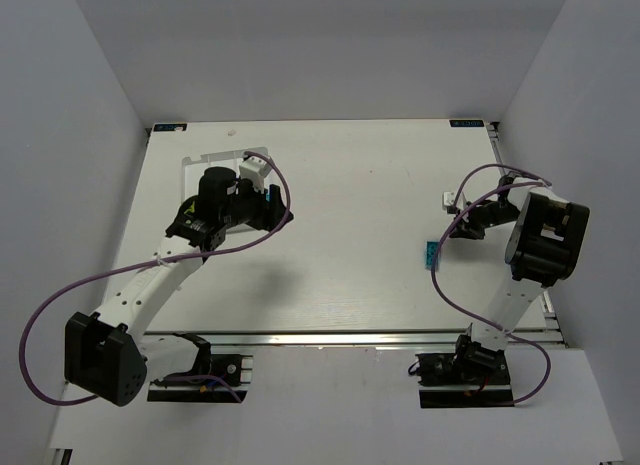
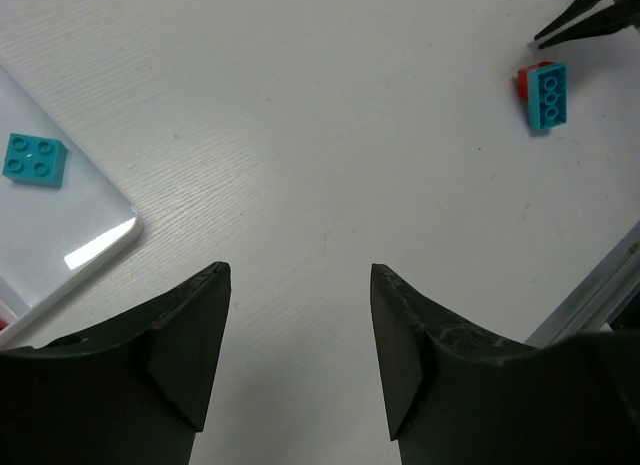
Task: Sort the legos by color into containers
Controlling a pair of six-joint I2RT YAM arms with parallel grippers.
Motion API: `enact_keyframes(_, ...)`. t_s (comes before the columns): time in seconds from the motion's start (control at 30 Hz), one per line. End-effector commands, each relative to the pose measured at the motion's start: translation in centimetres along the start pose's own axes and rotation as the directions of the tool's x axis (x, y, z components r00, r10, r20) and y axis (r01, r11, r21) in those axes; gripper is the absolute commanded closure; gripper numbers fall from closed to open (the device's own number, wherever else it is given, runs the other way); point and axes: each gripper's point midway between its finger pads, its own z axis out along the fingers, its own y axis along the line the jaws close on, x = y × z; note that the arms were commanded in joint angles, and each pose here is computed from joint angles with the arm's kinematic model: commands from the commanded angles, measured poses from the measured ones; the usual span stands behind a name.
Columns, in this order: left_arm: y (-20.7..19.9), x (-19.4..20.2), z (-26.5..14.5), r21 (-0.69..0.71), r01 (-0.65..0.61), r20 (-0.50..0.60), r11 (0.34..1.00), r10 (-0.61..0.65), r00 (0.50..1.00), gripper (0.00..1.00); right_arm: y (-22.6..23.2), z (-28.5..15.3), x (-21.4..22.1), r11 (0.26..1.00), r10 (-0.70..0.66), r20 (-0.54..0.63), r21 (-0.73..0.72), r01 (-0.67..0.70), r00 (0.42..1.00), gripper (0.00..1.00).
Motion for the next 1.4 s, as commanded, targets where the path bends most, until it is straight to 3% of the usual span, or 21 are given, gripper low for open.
enact_keyframes(0.0,-2.3,-0.5,-0.4,0.125,-0.042,0.031,0.991,0.039,0.999,0.31,0.7,-0.5,-1.7,0.999,0.022,0.055,-0.030,-0.020,0.998,0.85)
enact_keyframes(0.2,-5.0,0.0,-0.5,0.282,-0.064,0.033,0.957,0.057,0.998,0.30,1.3,-1.7,-3.8,0.999,0.046,0.083,-0.010,-0.045,0.995,0.88)
enact_keyframes(0.23,-5.1,0.1,-0.4,0.290,-0.061,0.029,0.955,0.055,0.998,0.30,1.1,-1.8,-3.8,0.999,0.050,0.075,-0.001,-0.050,0.996,0.73)
enact_keyframes(0.27,-5.2,0.3,-0.2,0.300,-0.059,0.022,0.952,0.054,0.998,0.30,1.0,-1.8,-3.7,0.995,0.095,0.067,0.007,-0.095,0.993,0.65)
enact_keyframes(0.4,-5.0,0.5,-0.1,0.293,-0.052,0.019,0.955,0.049,0.999,0.30,0.4,-2.6,-4.3,0.970,0.239,0.086,0.020,-0.241,0.967,0.41)
enact_keyframes(0.43,-5.0,0.4,0.0,0.289,-0.049,0.022,0.956,0.044,0.999,0.30,0.6,-2.7,-4.9,0.963,0.266,0.107,0.011,-0.268,0.958,0.11)
enact_keyframes(0.5,-4.9,0.7,0.2,0.286,-0.034,0.013,0.958,0.032,0.999,0.29,2.0,-3.1,-6.9,0.952,0.302,0.169,-0.006,-0.306,0.938,0.11)
enact_keyframes(0.57,-4.9,0.7,0.3,0.290,-0.021,0.011,0.957,0.019,1.000,0.29,2.5,-4.5,-9.6,0.966,0.217,0.204,0.096,-0.241,0.954,0.11)
enact_keyframes(0.6,-5.1,0.7,0.3,0.299,-0.020,0.011,0.954,0.018,1.000,0.29,4.8,-3.3,-9.1,0.905,0.390,0.214,0.090,-0.416,0.896,0.11)
enact_keyframes(0.63,-5.1,0.7,0.4,0.301,-0.019,0.010,0.954,0.016,1.000,0.29,1.3,-4.4,-8.8,0.895,0.287,0.226,0.283,-0.344,0.931,0.11)
enact_keyframes(0.7,-5.1,0.7,0.4,0.302,-0.015,0.008,0.953,0.013,1.000,0.29,1.1,-7.0,-10.6,0.818,0.257,0.267,0.451,-0.356,0.929,0.11)
enact_keyframes(0.73,-5.0,0.7,0.5,0.300,-0.011,0.005,0.954,0.011,1.000,0.29,2.8,-5.8,-10.4,0.745,0.405,0.359,0.404,-0.531,0.841,0.11)
enact_keyframes(0.77,-5.1,0.7,0.5,0.300,-0.010,0.004,0.954,0.009,1.000,0.29,2.4,-7.1,-11.2,0.711,0.382,0.390,0.455,-0.536,0.838,0.11)
enact_keyframes(0.8,-5.0,0.7,0.5,0.297,-0.011,0.005,0.955,0.010,1.000,0.29,3.4,-6.4,-12.0,0.741,0.383,0.395,0.408,-0.533,0.835,0.11)
enact_keyframes(0.83,-4.9,0.7,0.5,0.293,-0.011,0.004,0.956,0.010,1.000,0.28,3.5,-6.8,-13.0,0.759,0.375,0.395,0.389,-0.522,0.839,0.19)
enact_keyframes(0.87,-4.9,0.7,0.5,0.290,-0.013,0.006,0.957,0.012,1.000,0.29,4.3,-6.2,-13.2,0.735,0.466,0.403,0.318,-0.598,0.788,0.27)
enact_keyframes(0.93,-4.9,0.5,0.3,0.282,-0.017,0.015,0.959,0.014,1.000,0.29,4.3,-6.3,-13.1,0.681,0.565,0.374,0.291,-0.672,0.735,0.46)
enact_keyframes(1.0,-4.8,0.4,0.2,0.278,-0.022,0.022,0.960,0.017,1.000,0.29,4.1,-6.2,-12.2,0.572,0.688,0.337,0.294,-0.766,0.643,0.52)
enact_keyframes(1.1,-4.9,0.3,0.1,0.282,-0.022,0.022,0.959,0.016,1.000,0.28,5.2,-5.2,-10.9,0.497,0.771,0.274,0.307,-0.812,0.575,0.53)
enact_keyframes(1.3,-4.8,0.2,0.0,0.275,-0.026,0.027,0.961,0.020,0.999,0.29,7.5,-2.2,-10.4,0.463,0.844,0.138,0.302,-0.834,0.519,0.44)
enact_keyframes(1.37,-4.8,0.1,0.0,0.273,-0.027,0.029,0.962,0.020,0.999,0.29,8.6,-1.4,-9.6,0.431,0.881,0.062,0.301,-0.850,0.469,0.38)
